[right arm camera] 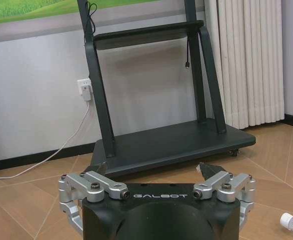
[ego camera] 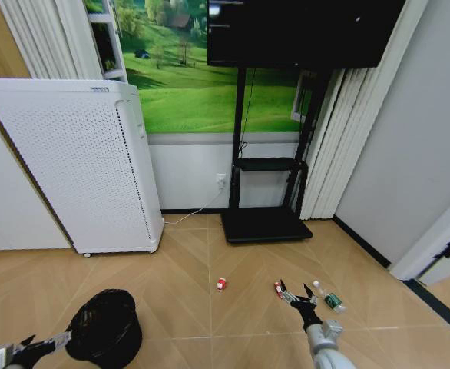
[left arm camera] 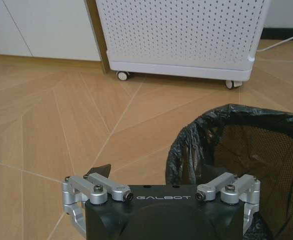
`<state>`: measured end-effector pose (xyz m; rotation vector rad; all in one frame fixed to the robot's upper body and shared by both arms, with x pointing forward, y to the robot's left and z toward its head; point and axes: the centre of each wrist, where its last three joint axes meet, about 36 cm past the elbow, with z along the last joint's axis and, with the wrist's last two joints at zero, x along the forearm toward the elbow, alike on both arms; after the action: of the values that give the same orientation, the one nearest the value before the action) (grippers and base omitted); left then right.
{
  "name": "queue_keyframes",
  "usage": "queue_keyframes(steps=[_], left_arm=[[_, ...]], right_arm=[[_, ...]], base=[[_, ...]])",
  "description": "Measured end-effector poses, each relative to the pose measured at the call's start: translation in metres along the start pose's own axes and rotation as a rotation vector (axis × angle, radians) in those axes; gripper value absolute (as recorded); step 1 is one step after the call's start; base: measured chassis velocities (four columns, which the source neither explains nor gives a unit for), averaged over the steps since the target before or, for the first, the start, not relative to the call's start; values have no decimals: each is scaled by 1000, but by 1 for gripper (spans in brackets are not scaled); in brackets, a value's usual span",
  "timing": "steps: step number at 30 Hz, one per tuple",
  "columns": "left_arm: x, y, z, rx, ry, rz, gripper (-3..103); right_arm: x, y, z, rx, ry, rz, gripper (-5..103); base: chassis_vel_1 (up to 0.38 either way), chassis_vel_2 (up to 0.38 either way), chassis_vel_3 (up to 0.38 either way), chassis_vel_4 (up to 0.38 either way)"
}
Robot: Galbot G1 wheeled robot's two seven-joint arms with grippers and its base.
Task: Pick up the trash bin and place the garbage on the floor into it.
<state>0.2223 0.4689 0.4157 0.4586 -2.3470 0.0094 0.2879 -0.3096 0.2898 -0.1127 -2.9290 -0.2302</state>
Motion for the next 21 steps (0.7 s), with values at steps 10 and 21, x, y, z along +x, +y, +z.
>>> queue_keyframes(steps=[10, 21], left_arm=[[-31, -25, -15, -13, 43, 38, 100], [-30, -24, -22, -14, 67, -35, 100]], right_arm=[[-1, 3, -6, 11, -1, 2, 100], [-3, 6, -2, 29, 12, 7, 100]], base=[[0, 0, 0, 0], [0, 0, 0, 0]])
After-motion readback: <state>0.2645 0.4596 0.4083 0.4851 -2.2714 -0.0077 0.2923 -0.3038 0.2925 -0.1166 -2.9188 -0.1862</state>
